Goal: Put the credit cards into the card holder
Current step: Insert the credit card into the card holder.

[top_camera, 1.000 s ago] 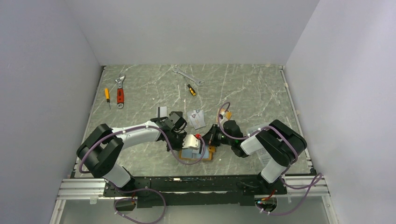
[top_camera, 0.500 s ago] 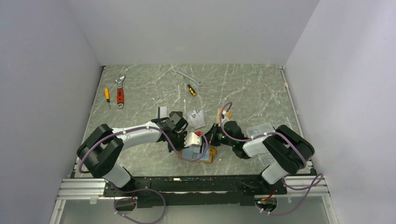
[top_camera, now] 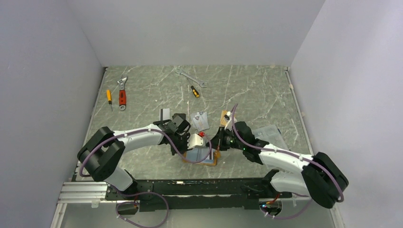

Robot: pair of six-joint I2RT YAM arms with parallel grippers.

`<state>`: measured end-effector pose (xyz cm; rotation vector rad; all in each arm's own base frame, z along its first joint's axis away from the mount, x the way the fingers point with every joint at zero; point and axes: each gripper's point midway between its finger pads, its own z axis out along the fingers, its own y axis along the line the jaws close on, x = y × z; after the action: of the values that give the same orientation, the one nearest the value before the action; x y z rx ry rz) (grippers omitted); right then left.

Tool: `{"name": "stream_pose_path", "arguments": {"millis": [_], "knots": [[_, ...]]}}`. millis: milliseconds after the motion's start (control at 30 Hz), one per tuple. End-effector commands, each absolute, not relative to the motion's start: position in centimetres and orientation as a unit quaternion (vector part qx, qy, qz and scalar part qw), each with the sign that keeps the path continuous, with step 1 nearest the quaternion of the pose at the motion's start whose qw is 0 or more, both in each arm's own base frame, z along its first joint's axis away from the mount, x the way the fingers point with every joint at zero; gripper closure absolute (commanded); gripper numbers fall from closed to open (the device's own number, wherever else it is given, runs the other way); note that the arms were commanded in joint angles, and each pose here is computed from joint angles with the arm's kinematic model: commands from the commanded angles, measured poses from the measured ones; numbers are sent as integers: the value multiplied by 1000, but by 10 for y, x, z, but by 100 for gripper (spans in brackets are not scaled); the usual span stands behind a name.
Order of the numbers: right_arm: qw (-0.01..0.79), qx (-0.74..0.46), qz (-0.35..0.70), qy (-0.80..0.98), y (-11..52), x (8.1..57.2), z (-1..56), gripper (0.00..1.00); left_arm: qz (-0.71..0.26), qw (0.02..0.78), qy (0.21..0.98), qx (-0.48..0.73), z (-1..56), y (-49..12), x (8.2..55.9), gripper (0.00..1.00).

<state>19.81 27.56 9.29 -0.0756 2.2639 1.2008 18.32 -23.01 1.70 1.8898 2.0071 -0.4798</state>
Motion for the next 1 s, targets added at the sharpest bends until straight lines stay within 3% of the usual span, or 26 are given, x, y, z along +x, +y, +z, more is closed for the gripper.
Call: {"name": "stream_pose_path", "arguments": {"millis": [0,333,600,967], "knots": [[254,-73,381,886,250,166,64,100,-212,132,711,658,17,-225,160,97],[285,-100,253,919,225,157,50,100,-263,132,710,640,43,-231,168,96],[387,-126,148,901,224,179,73,100,-303,137,710,621,56,-228,169,95],[413,-136,150,888,246,195,78,100,-304,143,704,626,57,-229,169,95]]}}
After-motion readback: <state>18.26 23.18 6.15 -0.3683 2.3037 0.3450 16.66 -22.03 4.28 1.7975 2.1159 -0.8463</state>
